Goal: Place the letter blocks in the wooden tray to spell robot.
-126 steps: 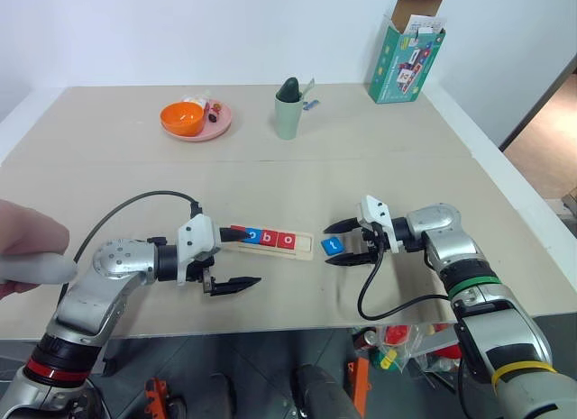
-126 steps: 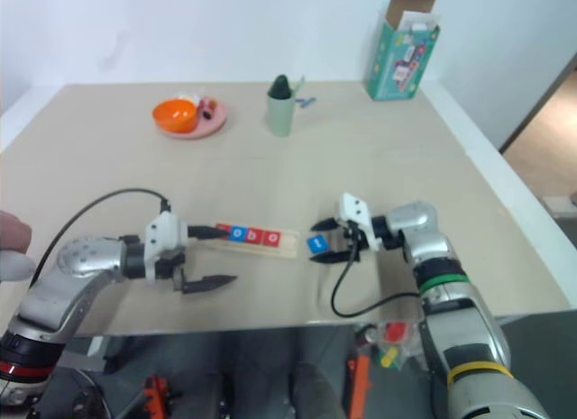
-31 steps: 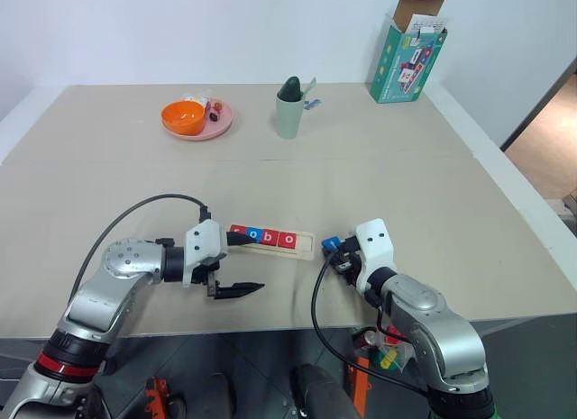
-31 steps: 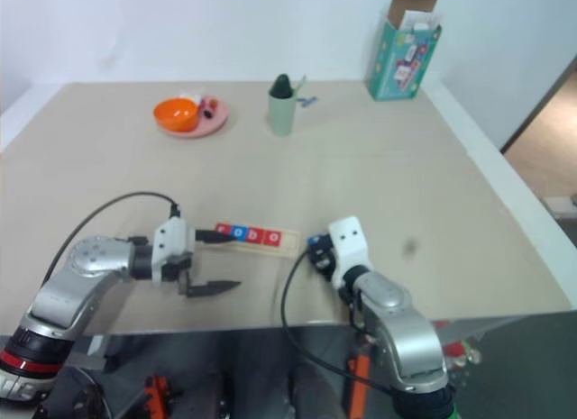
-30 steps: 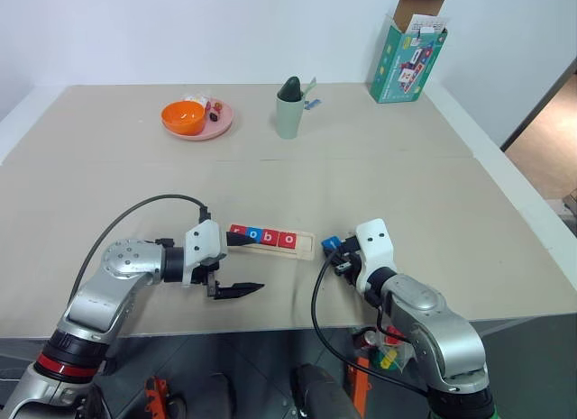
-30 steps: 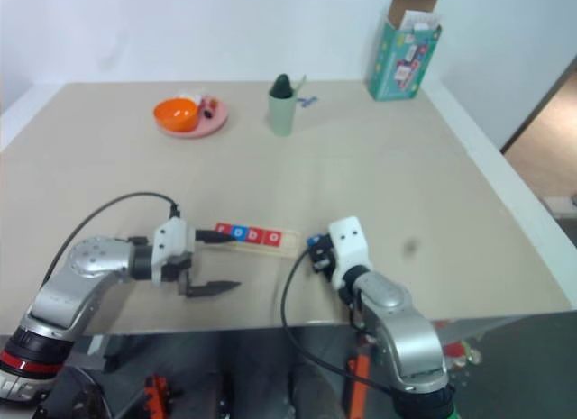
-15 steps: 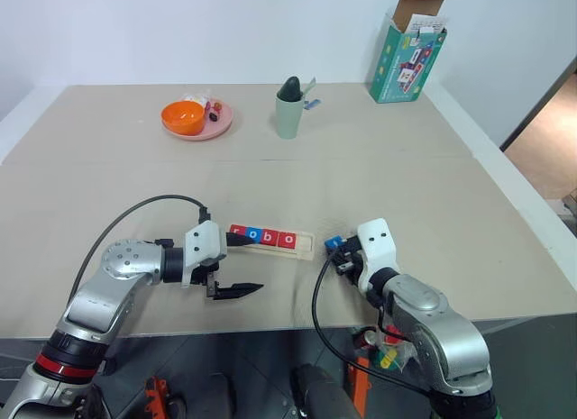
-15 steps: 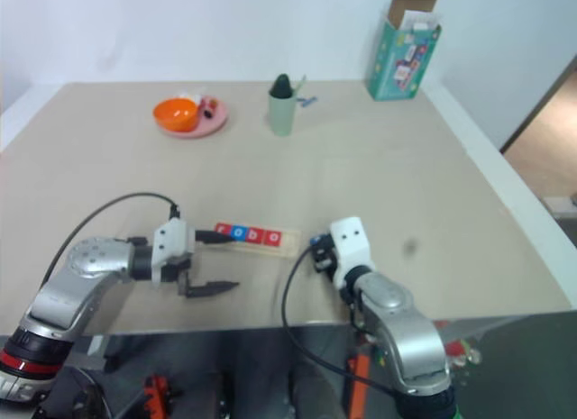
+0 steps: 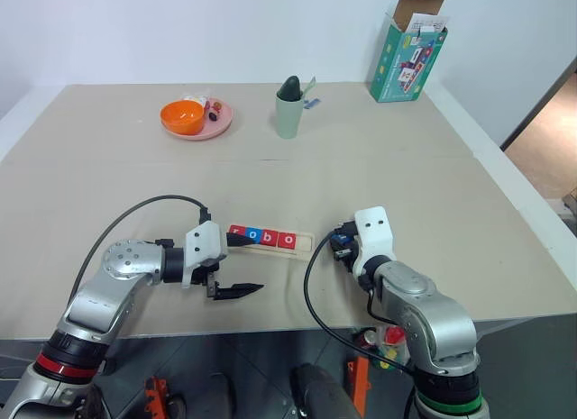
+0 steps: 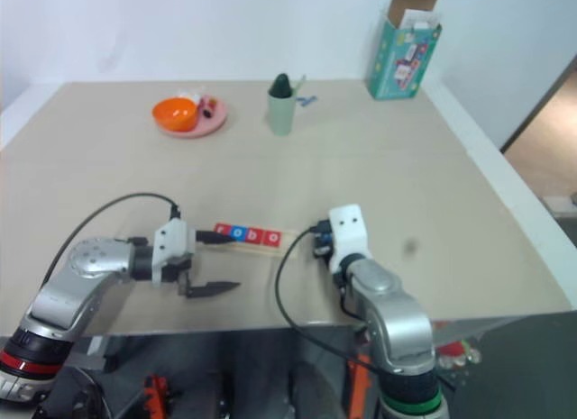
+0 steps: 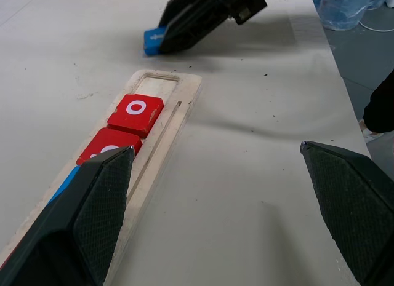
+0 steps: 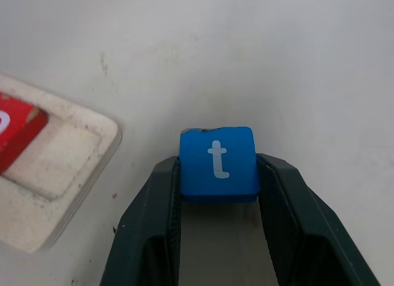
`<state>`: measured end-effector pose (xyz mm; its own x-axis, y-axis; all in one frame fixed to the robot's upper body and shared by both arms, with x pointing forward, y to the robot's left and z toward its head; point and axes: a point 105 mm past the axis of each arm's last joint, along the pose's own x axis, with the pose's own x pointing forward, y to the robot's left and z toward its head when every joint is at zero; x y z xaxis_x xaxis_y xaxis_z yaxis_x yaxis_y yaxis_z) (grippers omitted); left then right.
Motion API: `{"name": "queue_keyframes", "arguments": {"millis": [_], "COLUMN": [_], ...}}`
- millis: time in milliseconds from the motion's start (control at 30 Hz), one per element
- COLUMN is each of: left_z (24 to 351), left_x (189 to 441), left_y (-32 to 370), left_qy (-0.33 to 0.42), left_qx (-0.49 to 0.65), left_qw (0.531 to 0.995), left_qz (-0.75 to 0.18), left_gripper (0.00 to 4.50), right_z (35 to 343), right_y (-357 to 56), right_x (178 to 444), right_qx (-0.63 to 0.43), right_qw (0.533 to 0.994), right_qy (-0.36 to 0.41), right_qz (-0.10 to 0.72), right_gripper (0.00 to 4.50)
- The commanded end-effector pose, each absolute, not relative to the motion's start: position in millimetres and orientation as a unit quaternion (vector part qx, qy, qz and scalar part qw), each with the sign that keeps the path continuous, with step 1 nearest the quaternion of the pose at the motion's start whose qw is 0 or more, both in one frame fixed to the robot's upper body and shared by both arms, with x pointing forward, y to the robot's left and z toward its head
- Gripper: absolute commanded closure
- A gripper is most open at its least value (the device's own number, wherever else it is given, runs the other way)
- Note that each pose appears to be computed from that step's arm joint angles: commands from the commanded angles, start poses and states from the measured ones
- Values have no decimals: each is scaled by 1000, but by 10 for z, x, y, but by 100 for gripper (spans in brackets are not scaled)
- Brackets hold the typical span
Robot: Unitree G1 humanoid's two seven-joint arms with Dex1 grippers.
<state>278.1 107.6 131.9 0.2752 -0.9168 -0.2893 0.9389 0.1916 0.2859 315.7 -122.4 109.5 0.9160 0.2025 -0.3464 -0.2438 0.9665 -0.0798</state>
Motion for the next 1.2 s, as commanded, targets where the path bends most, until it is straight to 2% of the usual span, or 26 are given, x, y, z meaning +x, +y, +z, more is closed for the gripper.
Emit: {"name": "queue_keyframes", "arguments": {"millis": [33, 67, 100, 133, 300, 367, 533, 667, 833, 967, 1200], "left_z": [1371, 1371, 1370, 1369, 1364, 1363, 1360, 1347, 1343, 1347, 1360], "left_x": [2783, 2782, 2782, 2782, 2786, 2786, 2799, 2815, 2815, 2803, 2770], "left_y": [1100, 1101, 1103, 1104, 1108, 1109, 1107, 1091, 1058, 1066, 1141], "left_qy": [17, 17, 17, 18, 18, 18, 18, 15, 10, 9, 14], "left_qx": [220, 221, 221, 221, 222, 223, 224, 230, 228, 229, 234], "left_qw": [772, 772, 771, 771, 771, 771, 771, 765, 765, 767, 774], "left_qz": [-596, -596, -597, -596, -596, -596, -596, -601, -603, -600, -588], "left_gripper": [0, 0, 0, 0, 0, 0, 0, 0, 0, 0, 0], "right_z": [1151, 1148, 1150, 1159, 1264, 1338, 1681, 1814, 1706, 1517, 1386], "right_y": [-1190, -1188, -1186, -1188, -1228, -1289, -1477, -1580, -1481, -1450, -1577], "right_x": [3172, 3173, 3176, 3180, 3193, 3198, 3296, 3460, 3514, 3505, 3660], "right_qx": [-50, -46, -45, -45, -37, -39, -80, -163, -192, -259, -285], "right_qw": [979, 979, 979, 980, 983, 984, 977, 939, 858, 780, 743], "right_qy": [156, 156, 156, 154, 136, 128, 85, 77, 80, 85, 90], "right_qz": [119, 119, 120, 119, 117, 116, 176, 293, 470, 564, 599], "right_gripper": [330, 330, 251, 228, 54, 6, 6, 6, 6, 6, 6]}}
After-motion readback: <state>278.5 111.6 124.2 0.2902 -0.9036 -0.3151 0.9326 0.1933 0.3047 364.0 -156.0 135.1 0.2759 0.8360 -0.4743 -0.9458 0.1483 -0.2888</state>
